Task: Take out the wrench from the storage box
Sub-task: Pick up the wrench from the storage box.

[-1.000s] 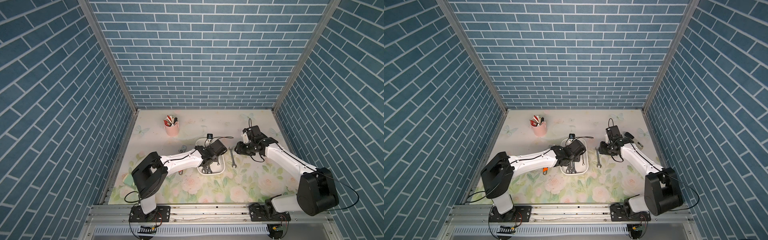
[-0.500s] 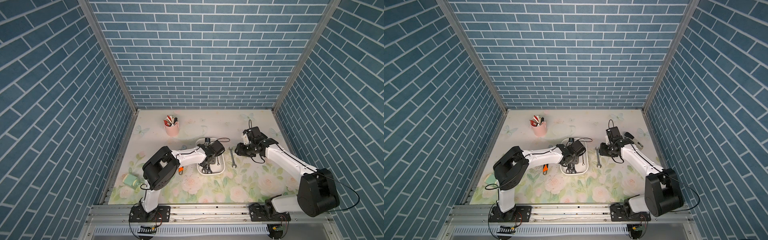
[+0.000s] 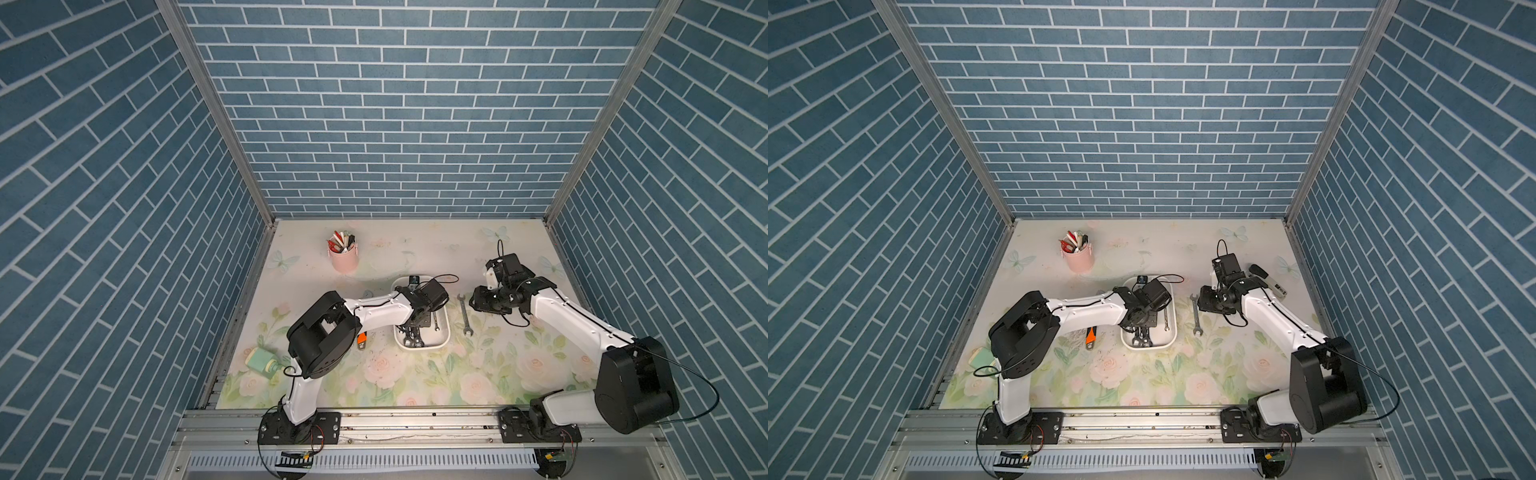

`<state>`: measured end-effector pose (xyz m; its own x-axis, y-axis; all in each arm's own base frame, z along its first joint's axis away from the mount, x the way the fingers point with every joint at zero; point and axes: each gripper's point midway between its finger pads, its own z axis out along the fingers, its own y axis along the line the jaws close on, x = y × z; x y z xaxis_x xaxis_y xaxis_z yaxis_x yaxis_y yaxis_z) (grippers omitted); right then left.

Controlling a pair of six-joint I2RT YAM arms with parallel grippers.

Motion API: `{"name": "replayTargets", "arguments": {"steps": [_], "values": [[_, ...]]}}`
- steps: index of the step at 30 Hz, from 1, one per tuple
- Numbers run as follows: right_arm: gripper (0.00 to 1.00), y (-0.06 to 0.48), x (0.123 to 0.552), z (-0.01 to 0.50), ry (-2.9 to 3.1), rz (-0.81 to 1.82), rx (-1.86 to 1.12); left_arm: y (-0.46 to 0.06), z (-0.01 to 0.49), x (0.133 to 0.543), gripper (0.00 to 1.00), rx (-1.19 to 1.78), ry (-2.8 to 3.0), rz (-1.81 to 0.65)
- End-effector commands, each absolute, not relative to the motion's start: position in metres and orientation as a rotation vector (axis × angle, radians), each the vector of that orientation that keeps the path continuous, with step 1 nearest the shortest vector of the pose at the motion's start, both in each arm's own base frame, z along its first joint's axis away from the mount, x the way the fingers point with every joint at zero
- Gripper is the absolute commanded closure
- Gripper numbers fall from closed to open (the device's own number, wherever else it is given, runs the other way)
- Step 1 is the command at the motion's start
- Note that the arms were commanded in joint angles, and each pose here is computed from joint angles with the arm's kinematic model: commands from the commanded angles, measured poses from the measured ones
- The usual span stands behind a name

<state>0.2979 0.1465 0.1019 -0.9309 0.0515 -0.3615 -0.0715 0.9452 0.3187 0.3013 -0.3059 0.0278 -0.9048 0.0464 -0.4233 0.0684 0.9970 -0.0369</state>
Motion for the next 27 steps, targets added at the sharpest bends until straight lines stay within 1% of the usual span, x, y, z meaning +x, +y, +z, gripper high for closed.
{"name": "replayTargets", "arguments": {"steps": [1, 2, 4, 5, 13, 27], "values": [[0.52, 0.145, 0.291, 0.099, 2.756, 0.473, 0.022, -0.299, 0.016, 0.296, 0.82, 0.083, 2.742, -0.024], [0.52, 0.145, 0.291, 0.099, 2.755, 0.473, 0.024, -0.298, 0.015, 0.297, 0.83, 0.083, 2.742, -0.023], [0.52, 0.145, 0.291, 0.1, 2.751, 0.475, 0.024, -0.299, 0.017, 0.297, 0.89, 0.081, 2.739, -0.026], [0.52, 0.145, 0.291, 0.1, 2.753, 0.476, 0.024, -0.299, 0.018, 0.297, 0.89, 0.081, 2.738, -0.03], [0.52, 0.146, 0.292, 0.102, 2.746, 0.481, 0.024, -0.3, 0.024, 0.298, 0.91, 0.082, 2.731, -0.041], [0.51, 0.146, 0.292, 0.105, 2.741, 0.486, 0.023, -0.3, 0.079, 0.308, 0.91, 0.079, 2.645, -0.079]]}}
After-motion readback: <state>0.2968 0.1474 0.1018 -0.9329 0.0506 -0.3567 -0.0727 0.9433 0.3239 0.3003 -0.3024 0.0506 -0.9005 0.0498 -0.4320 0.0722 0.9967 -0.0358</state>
